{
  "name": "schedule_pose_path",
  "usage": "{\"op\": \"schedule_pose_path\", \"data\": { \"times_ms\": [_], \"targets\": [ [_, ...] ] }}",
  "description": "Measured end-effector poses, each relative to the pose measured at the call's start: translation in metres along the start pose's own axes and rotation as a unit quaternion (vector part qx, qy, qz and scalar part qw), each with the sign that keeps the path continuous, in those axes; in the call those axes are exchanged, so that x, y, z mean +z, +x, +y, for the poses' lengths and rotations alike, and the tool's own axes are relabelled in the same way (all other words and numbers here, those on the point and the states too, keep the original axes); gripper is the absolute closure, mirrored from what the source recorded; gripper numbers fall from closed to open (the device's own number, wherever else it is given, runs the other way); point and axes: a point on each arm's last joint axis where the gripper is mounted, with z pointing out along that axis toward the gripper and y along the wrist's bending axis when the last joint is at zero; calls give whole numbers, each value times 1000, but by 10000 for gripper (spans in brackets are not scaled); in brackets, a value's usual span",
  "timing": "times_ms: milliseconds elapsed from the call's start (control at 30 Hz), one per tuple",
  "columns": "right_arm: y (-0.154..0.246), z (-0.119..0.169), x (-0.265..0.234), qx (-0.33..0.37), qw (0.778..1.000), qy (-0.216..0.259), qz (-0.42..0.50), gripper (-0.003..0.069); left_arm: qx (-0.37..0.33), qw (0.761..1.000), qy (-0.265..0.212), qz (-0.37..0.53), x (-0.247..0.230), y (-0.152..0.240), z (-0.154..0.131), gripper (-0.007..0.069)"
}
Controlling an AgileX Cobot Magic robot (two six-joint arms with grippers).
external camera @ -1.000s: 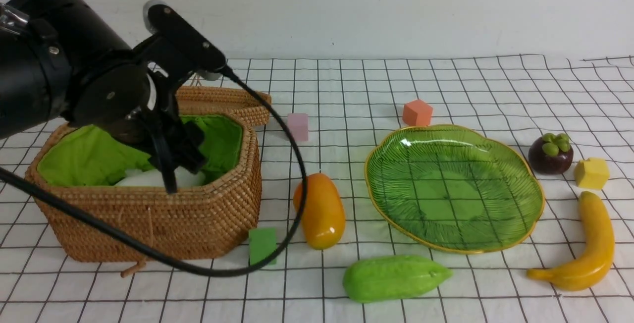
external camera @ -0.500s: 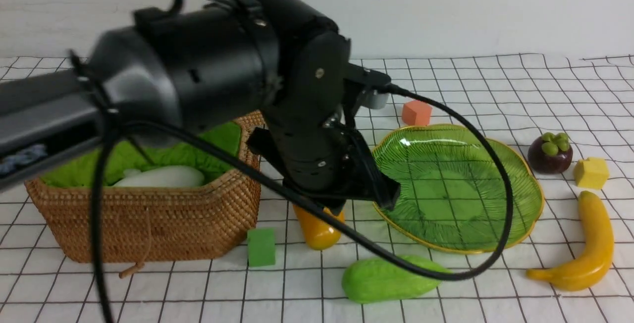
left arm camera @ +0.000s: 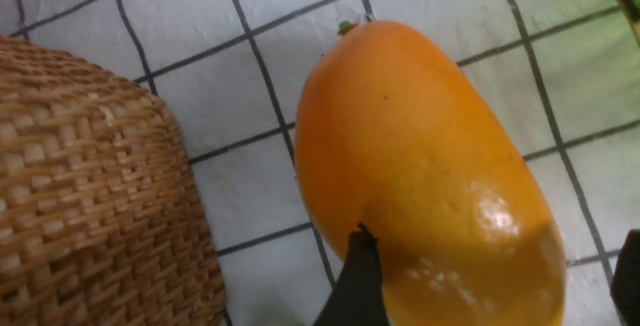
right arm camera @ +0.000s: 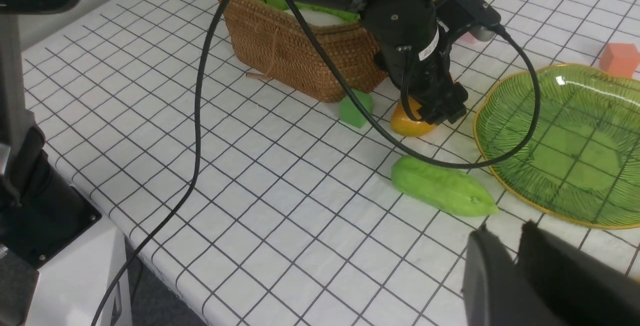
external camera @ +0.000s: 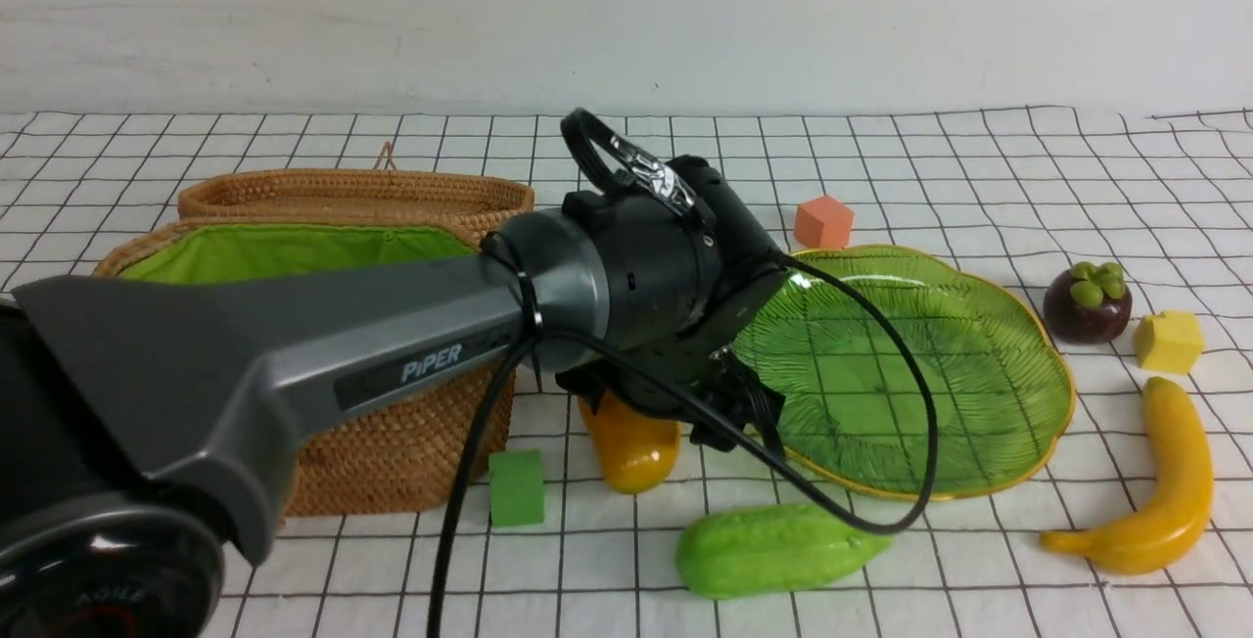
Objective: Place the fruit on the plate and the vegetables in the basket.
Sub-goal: Grab the mango with your left arm and place it on the right plate
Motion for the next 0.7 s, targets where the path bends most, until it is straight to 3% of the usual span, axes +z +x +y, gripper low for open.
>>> {"op": "schedule_pose_path", "data": {
  "times_ms": [300,700],
  "targets": [
    [1,1,-2,-2,1000,0,-3,550,-43,999,-1,14,24,-4,15,33],
    [1,1,-2,-2,1000,-2,-4,550,-45,999,-5,22,32,-4,16,73]
  ]
}}
